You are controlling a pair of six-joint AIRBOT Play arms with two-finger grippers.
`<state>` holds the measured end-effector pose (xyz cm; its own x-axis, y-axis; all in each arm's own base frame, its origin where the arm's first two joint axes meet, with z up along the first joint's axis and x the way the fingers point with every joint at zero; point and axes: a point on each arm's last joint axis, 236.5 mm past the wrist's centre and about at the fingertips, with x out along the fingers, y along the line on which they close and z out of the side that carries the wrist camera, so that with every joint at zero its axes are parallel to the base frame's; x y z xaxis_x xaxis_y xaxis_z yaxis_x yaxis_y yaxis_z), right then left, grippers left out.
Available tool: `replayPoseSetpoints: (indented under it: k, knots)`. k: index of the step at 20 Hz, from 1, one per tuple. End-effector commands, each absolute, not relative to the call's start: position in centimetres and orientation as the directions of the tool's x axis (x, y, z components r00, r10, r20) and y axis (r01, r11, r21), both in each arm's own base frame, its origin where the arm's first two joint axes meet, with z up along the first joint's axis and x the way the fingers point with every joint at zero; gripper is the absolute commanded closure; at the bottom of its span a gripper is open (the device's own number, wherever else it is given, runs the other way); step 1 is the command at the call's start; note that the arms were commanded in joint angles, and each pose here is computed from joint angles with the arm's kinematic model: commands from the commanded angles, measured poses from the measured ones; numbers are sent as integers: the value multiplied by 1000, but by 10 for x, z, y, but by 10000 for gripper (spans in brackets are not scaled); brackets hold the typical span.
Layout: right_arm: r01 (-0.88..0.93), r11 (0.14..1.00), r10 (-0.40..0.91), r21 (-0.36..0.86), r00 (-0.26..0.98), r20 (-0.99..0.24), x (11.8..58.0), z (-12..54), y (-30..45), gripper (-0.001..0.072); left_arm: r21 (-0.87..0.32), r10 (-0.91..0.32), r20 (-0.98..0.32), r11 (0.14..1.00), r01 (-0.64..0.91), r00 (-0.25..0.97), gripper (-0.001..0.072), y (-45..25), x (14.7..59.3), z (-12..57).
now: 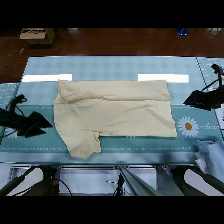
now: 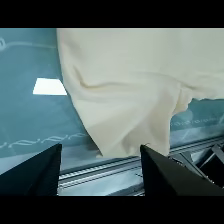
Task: Fold the shirts.
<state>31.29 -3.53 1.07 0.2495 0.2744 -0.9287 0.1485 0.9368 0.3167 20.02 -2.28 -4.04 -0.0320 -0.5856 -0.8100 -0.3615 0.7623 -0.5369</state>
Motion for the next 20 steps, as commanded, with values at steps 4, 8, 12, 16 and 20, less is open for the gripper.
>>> replayPoseSetpoints:
  k: [4, 8, 12, 16, 20]
  knots:
    - [123, 940, 264, 318, 327, -907, 304, 8, -33, 216, -520, -599, -799, 736, -433, -59, 139, -43, 162, -85]
    - [128, 939, 263, 318, 328, -907, 304, 8, -33, 217, -500, -558, -830, 747, -439, -3, 139, -42, 179, -94]
    - [159, 931, 266, 329, 324, -908, 303, 8, -33, 217, -482, -507, -860, 762, -432, 66, 176, -52, 204, -101]
    - [166, 932, 251, 322, 344, -905, 303, 16, -34, 217, -456, -464, -882, 786, -418, 90, 258, -69, 219, -108]
    - [207, 952, 137, 227, 377, -916, 296, 28, -55, 242, -437, -478, -878, 819, -372, -20, 666, -90, 202, -121]
